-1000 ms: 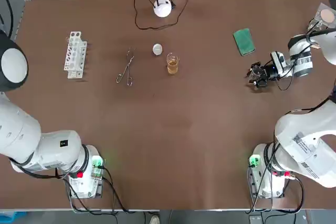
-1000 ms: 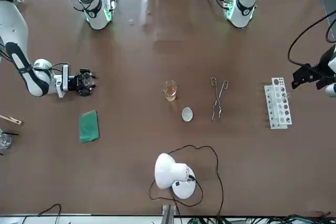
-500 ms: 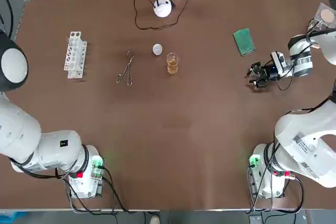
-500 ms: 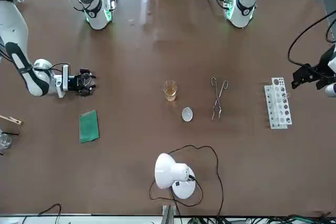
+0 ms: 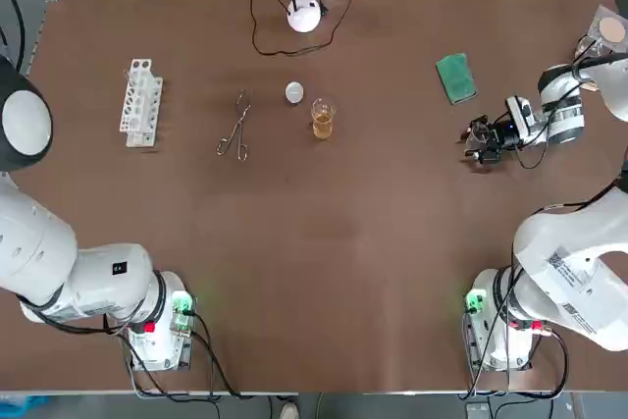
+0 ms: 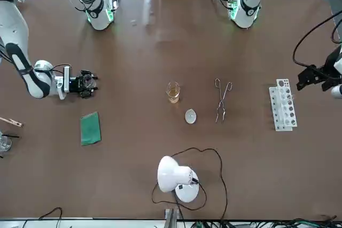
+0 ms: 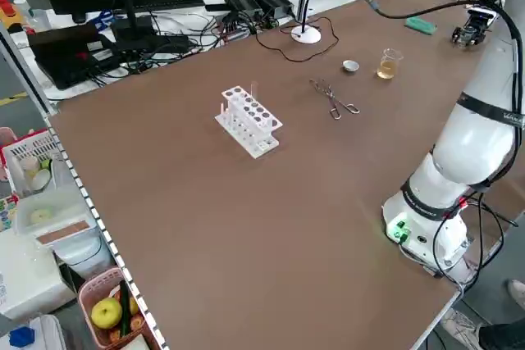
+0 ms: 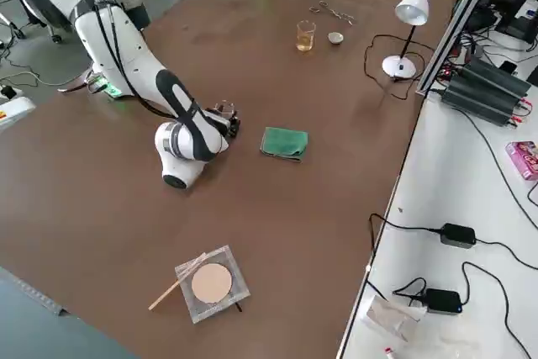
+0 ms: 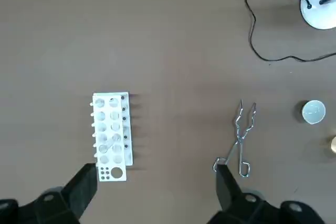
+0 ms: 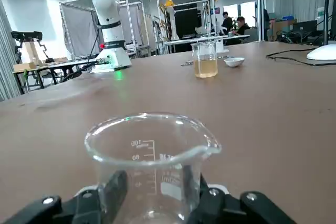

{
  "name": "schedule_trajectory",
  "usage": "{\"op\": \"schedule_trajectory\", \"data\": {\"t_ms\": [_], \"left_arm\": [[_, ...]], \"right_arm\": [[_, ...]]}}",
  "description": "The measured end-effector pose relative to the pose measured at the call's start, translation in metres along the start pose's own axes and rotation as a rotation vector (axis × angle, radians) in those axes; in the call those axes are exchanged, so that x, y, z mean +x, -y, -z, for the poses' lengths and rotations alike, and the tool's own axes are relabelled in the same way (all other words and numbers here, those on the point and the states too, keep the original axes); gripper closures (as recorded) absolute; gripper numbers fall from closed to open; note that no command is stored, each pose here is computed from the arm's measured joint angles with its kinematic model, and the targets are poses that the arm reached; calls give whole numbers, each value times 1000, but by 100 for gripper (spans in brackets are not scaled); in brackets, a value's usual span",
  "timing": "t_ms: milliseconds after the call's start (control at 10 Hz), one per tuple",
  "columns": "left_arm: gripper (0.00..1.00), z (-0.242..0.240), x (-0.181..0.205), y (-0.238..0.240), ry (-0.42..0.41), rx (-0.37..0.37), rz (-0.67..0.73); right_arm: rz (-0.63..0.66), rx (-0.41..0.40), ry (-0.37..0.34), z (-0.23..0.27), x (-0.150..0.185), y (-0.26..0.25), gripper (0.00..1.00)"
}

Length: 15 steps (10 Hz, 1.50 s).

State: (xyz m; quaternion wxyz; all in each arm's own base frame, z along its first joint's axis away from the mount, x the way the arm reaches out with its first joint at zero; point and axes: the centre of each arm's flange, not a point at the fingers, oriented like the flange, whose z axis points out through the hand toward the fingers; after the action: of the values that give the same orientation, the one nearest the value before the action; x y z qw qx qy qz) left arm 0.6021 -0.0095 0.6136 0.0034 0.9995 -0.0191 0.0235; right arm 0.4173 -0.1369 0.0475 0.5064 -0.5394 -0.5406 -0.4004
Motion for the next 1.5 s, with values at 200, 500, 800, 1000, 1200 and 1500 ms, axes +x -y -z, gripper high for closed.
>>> {"op": "schedule_trajectory", "data": {"t_ms": [200,500,800,1000,1200,1500], "left_arm": [[0,0,0,0,0,0,0],[0,0,0,1,0,0,2],[0,0,0,2,0,1,3],[0,0,0,2,0,1,3],[0,0,0,2,0,1,4],[0,0,0,2,0,1,4]], "right_arm": [[1,0,0,0,0,0,38],[2,0,6,0,0,-1,36],[2,-1,5,0,0,-2,12],[2,0,4,0,1,-2,0],[3,3,-3,0,1,-2,0],[7,13,-33,0,6,-2,0]]}}
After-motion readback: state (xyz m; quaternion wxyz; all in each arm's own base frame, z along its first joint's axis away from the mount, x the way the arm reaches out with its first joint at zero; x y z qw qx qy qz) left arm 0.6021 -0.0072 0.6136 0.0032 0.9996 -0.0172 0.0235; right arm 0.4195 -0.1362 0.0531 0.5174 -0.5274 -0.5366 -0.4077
